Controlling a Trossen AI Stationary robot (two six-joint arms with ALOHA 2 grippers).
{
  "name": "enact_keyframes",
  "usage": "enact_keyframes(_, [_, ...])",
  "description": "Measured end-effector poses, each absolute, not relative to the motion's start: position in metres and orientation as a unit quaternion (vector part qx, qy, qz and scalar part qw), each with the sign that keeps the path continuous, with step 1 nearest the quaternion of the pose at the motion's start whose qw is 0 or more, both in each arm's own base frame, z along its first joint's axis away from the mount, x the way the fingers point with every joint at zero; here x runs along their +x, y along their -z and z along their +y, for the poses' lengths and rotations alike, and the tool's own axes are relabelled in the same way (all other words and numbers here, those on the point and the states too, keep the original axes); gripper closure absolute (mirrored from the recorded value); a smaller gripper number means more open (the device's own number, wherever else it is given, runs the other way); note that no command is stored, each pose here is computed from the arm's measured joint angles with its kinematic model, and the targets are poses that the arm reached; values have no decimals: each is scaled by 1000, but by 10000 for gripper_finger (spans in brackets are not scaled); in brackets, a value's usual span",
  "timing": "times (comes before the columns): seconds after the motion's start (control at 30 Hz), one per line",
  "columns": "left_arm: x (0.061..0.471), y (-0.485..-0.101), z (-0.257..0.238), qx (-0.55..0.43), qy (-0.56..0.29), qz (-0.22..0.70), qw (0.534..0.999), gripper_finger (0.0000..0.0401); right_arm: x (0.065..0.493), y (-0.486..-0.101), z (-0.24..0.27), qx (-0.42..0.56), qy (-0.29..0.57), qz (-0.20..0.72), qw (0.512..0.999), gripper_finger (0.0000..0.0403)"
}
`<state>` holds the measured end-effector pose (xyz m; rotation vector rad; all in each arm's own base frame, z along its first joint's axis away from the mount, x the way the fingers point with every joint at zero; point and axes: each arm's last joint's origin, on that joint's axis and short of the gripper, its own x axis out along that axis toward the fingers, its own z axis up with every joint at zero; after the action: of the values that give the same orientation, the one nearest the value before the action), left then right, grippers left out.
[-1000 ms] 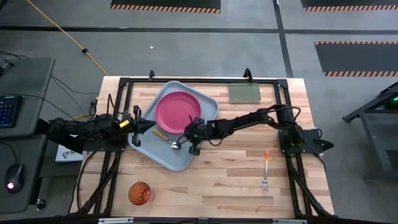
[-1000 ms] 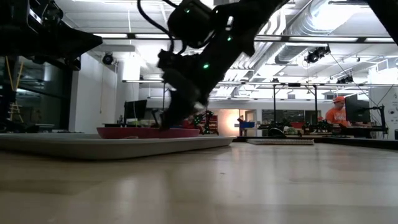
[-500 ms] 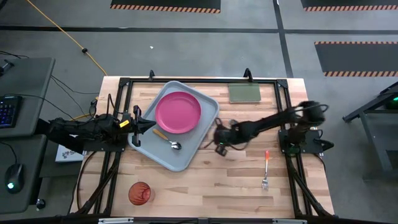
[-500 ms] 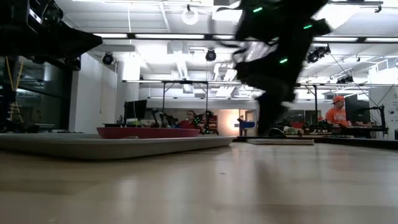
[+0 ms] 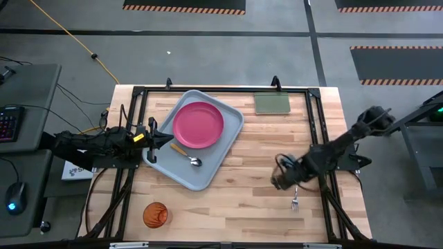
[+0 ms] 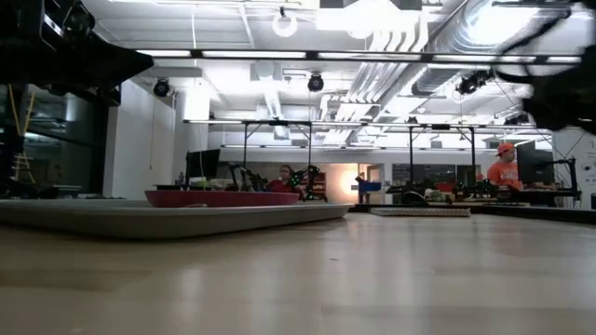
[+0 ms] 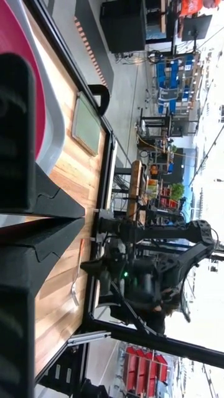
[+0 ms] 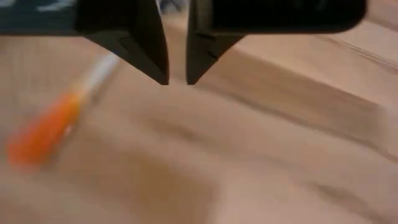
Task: Pick and place plate/cup/fork/spoon on tray
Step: Put the orange fork on the grey tray to the bottom of the yellow spoon
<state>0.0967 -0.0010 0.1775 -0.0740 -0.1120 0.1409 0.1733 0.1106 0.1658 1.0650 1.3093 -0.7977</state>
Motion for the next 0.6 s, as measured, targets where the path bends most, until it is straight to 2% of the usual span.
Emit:
enact_keyframes(0.17, [97, -177, -1, -36, -70, -52, 996, 398, 150, -161, 135, 487, 379, 568, 544, 290])
enact_keyframes(0.3, [97, -177, -1, -36, -71, -51, 996, 398, 139, -159, 144, 498, 420, 549, 523, 259])
enact_keyframes(0.6, [97, -177, -1, -36, -70, -51, 996, 398, 149, -138, 154, 496, 437, 540, 521, 257])
